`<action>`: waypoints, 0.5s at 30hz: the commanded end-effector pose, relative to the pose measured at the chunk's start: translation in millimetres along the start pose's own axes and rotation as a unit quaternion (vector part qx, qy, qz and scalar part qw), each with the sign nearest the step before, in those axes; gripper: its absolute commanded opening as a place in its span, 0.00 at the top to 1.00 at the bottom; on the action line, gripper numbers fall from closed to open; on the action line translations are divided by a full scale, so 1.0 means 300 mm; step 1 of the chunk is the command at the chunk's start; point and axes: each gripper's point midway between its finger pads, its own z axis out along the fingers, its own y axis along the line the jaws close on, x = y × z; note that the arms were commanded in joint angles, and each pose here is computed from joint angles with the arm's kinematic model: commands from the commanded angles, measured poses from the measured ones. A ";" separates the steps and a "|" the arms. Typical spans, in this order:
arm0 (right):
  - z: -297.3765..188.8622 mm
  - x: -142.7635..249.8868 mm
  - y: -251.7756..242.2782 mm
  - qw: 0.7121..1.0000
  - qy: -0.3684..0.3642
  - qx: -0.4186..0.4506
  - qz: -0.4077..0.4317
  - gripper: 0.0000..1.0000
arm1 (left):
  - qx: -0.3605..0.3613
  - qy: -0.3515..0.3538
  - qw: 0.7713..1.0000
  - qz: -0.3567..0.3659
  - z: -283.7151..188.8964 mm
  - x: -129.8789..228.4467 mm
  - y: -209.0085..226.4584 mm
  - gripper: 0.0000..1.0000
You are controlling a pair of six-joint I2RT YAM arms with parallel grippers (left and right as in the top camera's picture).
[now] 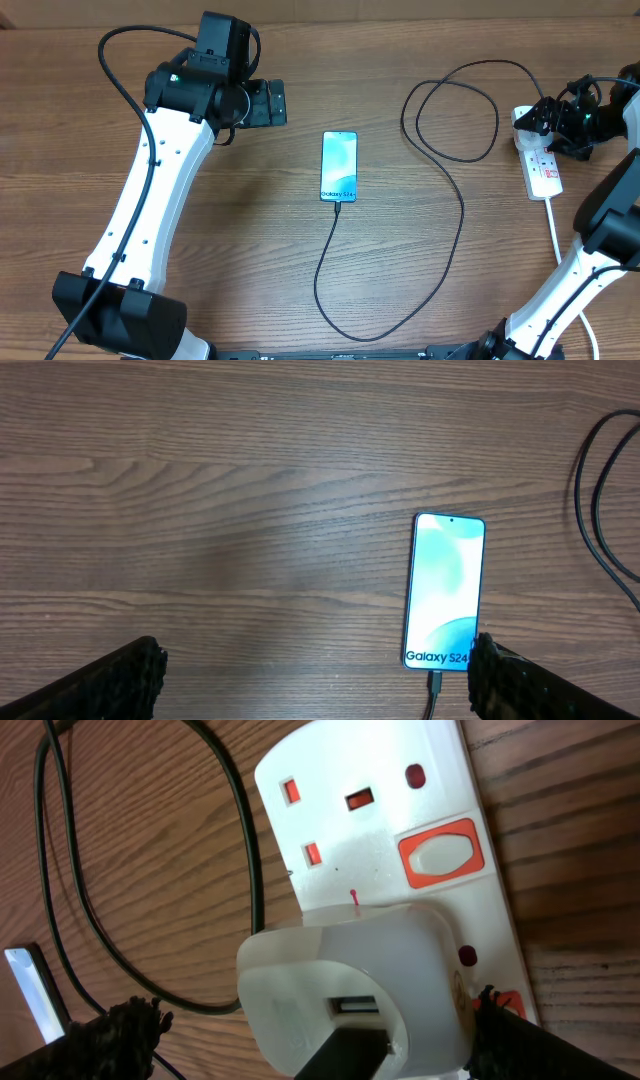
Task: Plug charger to phone and switch on socket
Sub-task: 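Press the orange socket switch down with the right gripper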
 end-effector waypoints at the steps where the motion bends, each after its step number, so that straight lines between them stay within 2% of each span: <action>1: 0.021 0.010 0.008 1.000 0.010 -0.008 -0.002 0.00 | -0.007 0.003 1.000 0.012 0.009 0.006 0.007 0.00; 15: 0.066 0.057 0.009 0.999 0.028 -0.025 0.009 0.00 | -0.007 0.003 1.000 0.012 0.009 0.006 0.007 0.00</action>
